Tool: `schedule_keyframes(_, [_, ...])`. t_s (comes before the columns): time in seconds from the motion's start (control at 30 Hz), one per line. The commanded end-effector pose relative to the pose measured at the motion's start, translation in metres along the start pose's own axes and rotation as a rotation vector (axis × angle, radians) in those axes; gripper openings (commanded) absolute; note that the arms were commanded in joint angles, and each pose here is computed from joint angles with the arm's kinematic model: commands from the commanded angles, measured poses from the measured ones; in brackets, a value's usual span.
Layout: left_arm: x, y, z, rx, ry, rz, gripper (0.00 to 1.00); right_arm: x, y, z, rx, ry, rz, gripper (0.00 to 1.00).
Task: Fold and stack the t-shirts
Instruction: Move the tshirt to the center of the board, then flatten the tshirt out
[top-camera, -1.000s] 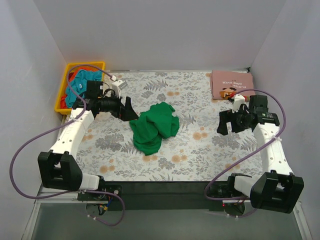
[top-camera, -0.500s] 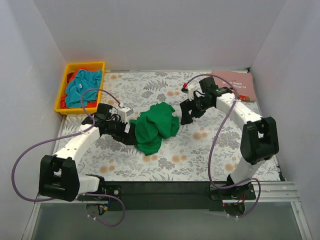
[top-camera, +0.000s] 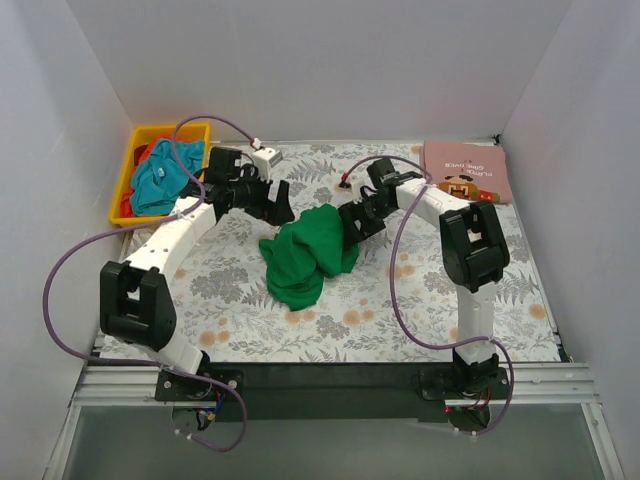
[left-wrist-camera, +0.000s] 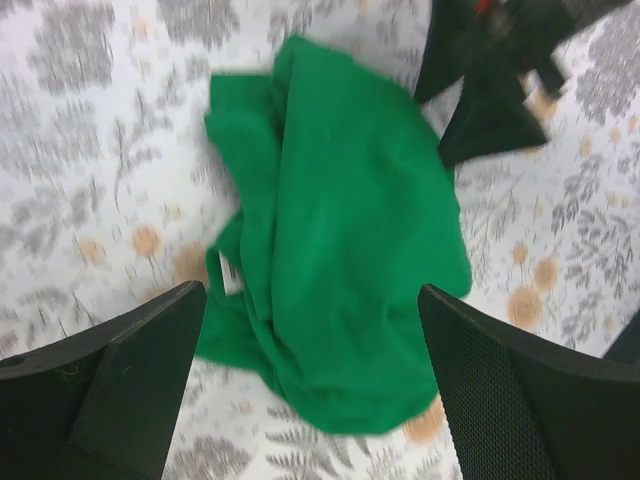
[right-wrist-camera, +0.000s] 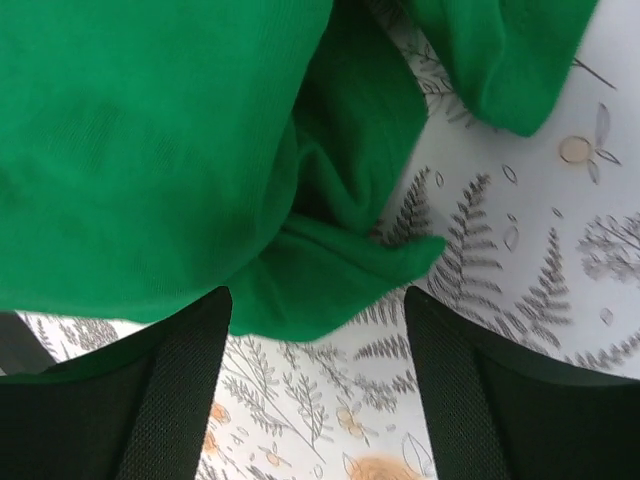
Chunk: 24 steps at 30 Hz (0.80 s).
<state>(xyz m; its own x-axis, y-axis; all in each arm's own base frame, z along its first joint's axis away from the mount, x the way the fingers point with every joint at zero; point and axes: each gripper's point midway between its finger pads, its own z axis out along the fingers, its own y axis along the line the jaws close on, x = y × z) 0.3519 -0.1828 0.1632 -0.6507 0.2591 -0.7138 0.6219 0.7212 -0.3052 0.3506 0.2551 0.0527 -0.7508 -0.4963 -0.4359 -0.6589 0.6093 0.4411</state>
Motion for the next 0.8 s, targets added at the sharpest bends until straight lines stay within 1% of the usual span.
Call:
schedule_keyframes(0.0, [-0.038,-0.011,0.011,0.030,-0.053,0.070,0.87,-0.016,0.005,0.010,-0.036,-0.021,-0.009,0.75])
schedule_keyframes(0.07, [-0.033,-0.023,0.027,0.077,-0.018,0.077,0.87,-0.017,0.005,0.014,-0.046,-0.016,-0.001,0.65])
schedule_keyframes(0.1, [-0.028,-0.026,0.032,0.086,-0.002,0.082,0.87,-0.018,0.004,0.014,-0.045,-0.017,0.001,0.55])
schedule_keyframes(0.17, [-0.010,-0.042,0.043,0.123,0.047,0.102,0.87,-0.017,0.003,0.015,-0.038,-0.014,-0.003,0.47])
schedule_keyframes(0.2, [-0.004,-0.047,0.046,0.134,0.063,0.117,0.88,-0.018,0.003,0.012,-0.039,-0.016,-0.004,0.37])
schedule_keyframes(0.27, [0.010,-0.055,0.051,0.149,0.102,0.125,0.85,-0.022,0.006,0.003,-0.042,-0.034,-0.015,0.24])
schedule_keyframes(0.3, [0.018,-0.053,0.052,0.132,0.129,0.117,0.68,-0.024,0.006,-0.003,-0.044,-0.043,-0.018,0.06])
schedule_keyframes(0.33, [0.022,-0.051,0.053,0.121,0.146,0.106,0.55,-0.025,0.007,-0.008,-0.043,-0.047,-0.022,0.01])
schedule_keyframes(0.37, [0.022,-0.048,0.052,0.105,0.153,0.100,0.45,-0.028,0.012,-0.020,-0.040,-0.062,-0.033,0.01])
schedule_keyframes(0.4, [0.020,-0.048,0.047,0.097,0.165,0.102,0.25,-0.029,0.012,-0.030,-0.043,-0.078,-0.041,0.01])
schedule_keyframes(0.47, [0.010,-0.048,0.037,0.093,0.142,0.109,0.07,-0.031,0.021,-0.055,-0.033,-0.121,-0.061,0.01])
schedule_keyframes(0.5, [-0.004,-0.052,0.024,0.091,0.093,0.117,0.00,-0.033,0.018,-0.069,-0.016,-0.149,-0.062,0.01])
schedule_keyframes(0.53, [-0.017,-0.051,0.014,0.093,0.051,0.105,0.00,-0.035,0.017,-0.080,-0.001,-0.172,-0.071,0.01])
schedule_keyframes(0.57, [-0.027,-0.052,0.005,0.093,0.018,0.109,0.00,-0.039,0.023,-0.101,0.017,-0.211,-0.090,0.01])
schedule_keyframes(0.6, [-0.036,-0.053,-0.007,0.091,-0.008,0.111,0.00,-0.040,0.016,-0.116,0.045,-0.239,-0.082,0.01])
schedule_keyframes(0.63, [-0.053,-0.051,-0.019,0.084,-0.048,0.111,0.00,-0.041,0.015,-0.128,0.066,-0.261,-0.085,0.01])
schedule_keyframes(0.67, [-0.060,-0.049,-0.026,0.076,-0.067,0.105,0.00,-0.043,0.019,-0.146,0.084,-0.290,-0.097,0.01])
schedule_keyframes(0.7, [-0.068,-0.046,-0.035,0.066,-0.089,0.093,0.00,-0.048,0.014,-0.163,0.114,-0.324,-0.097,0.01])
schedule_keyframes(0.73, [-0.086,-0.038,-0.051,0.049,-0.142,0.083,0.00,-0.049,0.013,-0.174,0.133,-0.338,-0.105,0.01])
schedule_keyframes(0.77, [-0.093,-0.033,-0.057,0.037,-0.163,0.059,0.00,-0.050,0.014,-0.190,0.160,-0.360,-0.109,0.01])
